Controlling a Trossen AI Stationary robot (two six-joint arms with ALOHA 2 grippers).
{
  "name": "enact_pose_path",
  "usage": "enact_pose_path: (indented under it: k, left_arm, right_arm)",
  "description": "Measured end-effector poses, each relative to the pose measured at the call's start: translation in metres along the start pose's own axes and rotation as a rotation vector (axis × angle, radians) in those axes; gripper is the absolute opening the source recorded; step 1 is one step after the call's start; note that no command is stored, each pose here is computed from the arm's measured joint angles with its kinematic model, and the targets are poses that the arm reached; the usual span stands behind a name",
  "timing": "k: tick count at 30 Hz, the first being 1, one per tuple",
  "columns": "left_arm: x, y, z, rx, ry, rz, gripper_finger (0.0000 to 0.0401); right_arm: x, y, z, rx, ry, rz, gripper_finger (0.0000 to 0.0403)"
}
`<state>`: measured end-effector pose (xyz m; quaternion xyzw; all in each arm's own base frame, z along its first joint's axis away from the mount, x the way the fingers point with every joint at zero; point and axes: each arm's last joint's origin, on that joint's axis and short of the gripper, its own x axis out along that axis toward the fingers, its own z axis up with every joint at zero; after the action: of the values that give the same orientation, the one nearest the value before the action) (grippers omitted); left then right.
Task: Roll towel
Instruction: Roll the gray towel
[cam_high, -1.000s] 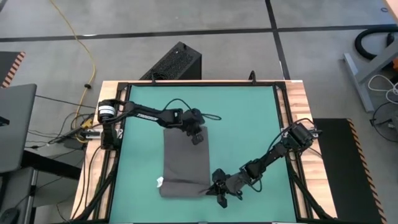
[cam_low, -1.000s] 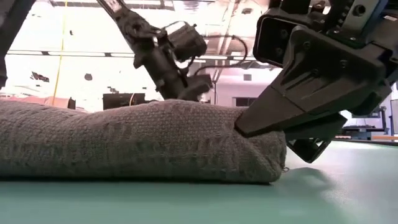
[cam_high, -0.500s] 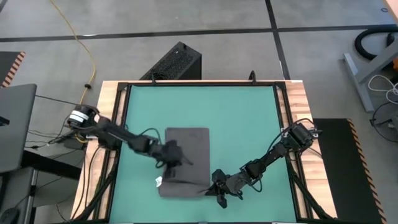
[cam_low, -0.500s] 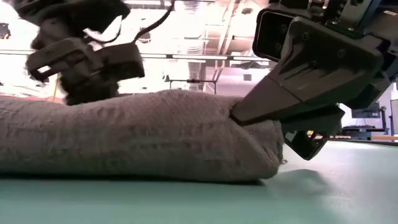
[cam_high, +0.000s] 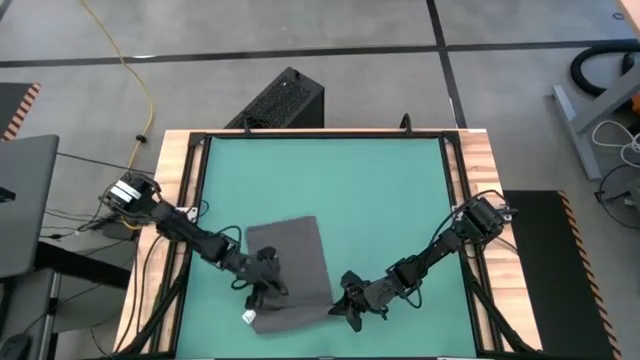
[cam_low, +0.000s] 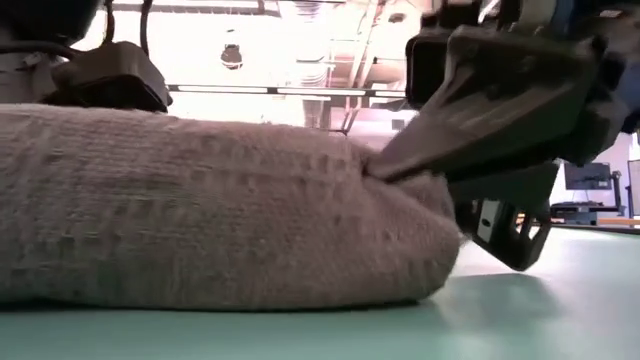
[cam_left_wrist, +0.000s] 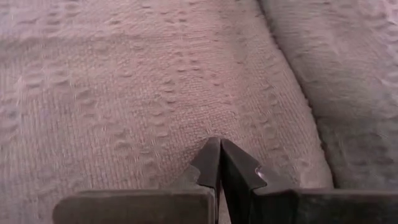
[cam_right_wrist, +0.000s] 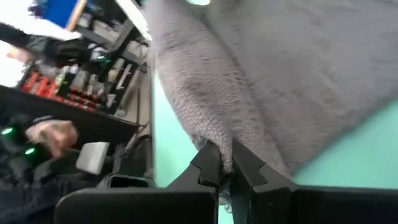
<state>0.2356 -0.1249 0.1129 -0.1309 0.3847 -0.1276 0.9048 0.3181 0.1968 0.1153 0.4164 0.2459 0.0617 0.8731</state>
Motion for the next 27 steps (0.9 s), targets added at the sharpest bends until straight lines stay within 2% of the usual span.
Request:
enact_pose_path:
  k: [6,13,21,25,27]
  left_arm:
    - [0.000,-0.005,0.001,0.039,-0.057,0.031,0.0000]
    - [-0.002,-0.013,0.015,0.134,-0.192,-0.053,0.0000]
    - [-0.003,-0.039,0.029,0.189,-0.202,-0.216,0.0000]
    - [-0.003,-0.049,0.033,0.207,-0.190,-0.223,0.0000]
    - [-0.002,-0.049,0.032,0.192,-0.162,-0.178,0.0000]
  right_arm:
    - [0.002,-0.014,0.012,0.062,0.009,-0.096,0.0029]
    - [0.005,-0.027,0.028,0.045,0.077,-0.094,0.0029]
    - [0.007,-0.039,0.043,0.027,0.080,-0.106,0.0029]
    - [0.007,-0.042,0.046,0.027,0.076,-0.112,0.0029]
    - [0.007,-0.043,0.047,0.009,0.078,-0.112,0.0030]
